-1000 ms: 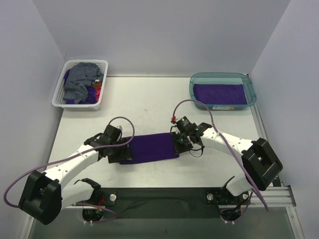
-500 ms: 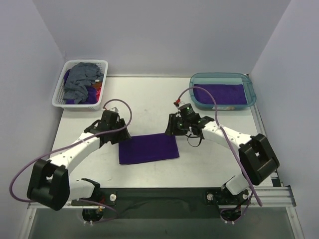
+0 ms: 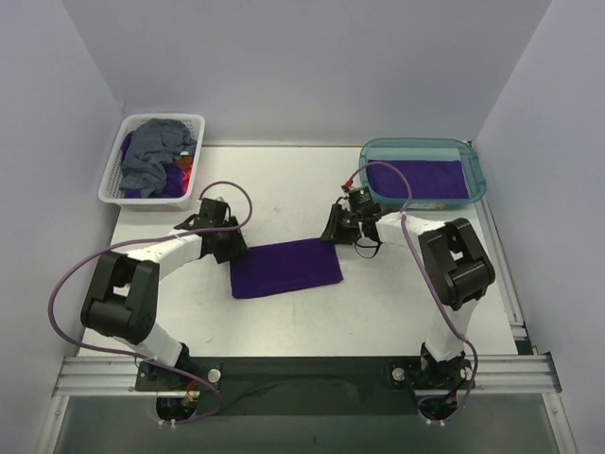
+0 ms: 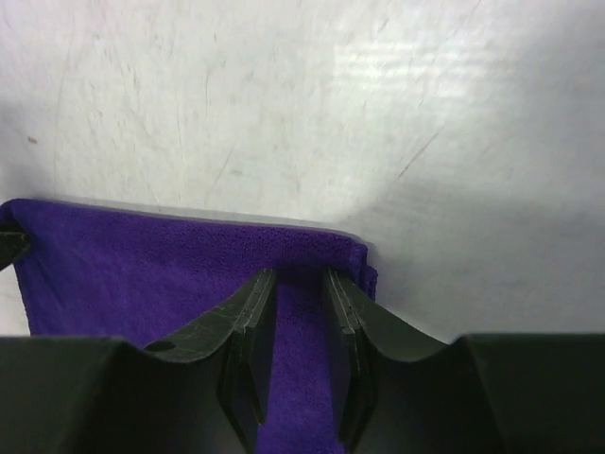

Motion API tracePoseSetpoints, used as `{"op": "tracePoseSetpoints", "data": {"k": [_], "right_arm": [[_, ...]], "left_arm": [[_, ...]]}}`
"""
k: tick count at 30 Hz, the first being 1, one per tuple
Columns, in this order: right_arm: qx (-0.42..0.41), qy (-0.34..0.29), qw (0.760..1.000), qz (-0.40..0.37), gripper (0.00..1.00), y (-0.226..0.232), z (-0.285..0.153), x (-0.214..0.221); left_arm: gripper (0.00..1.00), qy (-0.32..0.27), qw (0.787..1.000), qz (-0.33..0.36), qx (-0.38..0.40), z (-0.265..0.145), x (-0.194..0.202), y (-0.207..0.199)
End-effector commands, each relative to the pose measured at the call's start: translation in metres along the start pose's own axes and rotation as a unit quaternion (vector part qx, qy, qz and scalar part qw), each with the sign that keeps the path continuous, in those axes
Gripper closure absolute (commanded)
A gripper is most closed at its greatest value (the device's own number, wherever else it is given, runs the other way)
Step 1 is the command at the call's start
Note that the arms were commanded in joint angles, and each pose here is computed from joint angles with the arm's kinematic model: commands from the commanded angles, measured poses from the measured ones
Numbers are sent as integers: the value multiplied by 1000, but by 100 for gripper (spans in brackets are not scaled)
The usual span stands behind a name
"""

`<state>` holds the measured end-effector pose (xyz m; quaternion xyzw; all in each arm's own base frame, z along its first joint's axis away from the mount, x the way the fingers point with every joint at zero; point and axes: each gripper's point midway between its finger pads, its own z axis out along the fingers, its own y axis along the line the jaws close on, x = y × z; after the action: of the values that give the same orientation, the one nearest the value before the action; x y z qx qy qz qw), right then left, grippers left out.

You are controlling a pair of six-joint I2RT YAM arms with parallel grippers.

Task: Fold and stack the towels
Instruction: Fold the towel

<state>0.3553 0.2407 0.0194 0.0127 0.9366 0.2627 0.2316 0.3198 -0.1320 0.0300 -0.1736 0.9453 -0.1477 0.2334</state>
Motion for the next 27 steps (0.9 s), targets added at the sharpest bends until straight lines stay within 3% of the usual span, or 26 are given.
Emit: {"op": "tracePoseSetpoints", "data": {"k": [1, 5, 8, 9, 13, 16, 21, 27], "right_arm": [[17, -29, 999, -9, 73, -11, 1, -31], [-10, -58, 998, -19, 71, 12, -20, -57], [-50, -78, 996, 0, 54, 34, -39, -61], [-71, -97, 993, 4, 40, 43, -44, -65], [-130, -100, 986, 36, 19, 66, -51, -29], [-180, -113, 977, 34, 14, 95, -59, -16], [-240, -98, 966, 10, 13, 126, -59, 29], [-262, -83, 961, 24, 13, 121, -40, 64]], "left_arm": [[44, -38, 999, 1, 28, 1, -34, -23], [39, -62, 997, 1, 54, -15, -51, -40], [29, -80, 992, -10, 93, -38, -54, -55], [26, -101, 988, -10, 119, -55, -59, -65], [21, -97, 981, -13, 167, -73, -21, -76], [21, -92, 975, -22, 201, -85, 2, -82], [37, -61, 979, -33, 193, -69, 56, -58], [48, -56, 981, -62, 175, -42, 80, -29]]}}
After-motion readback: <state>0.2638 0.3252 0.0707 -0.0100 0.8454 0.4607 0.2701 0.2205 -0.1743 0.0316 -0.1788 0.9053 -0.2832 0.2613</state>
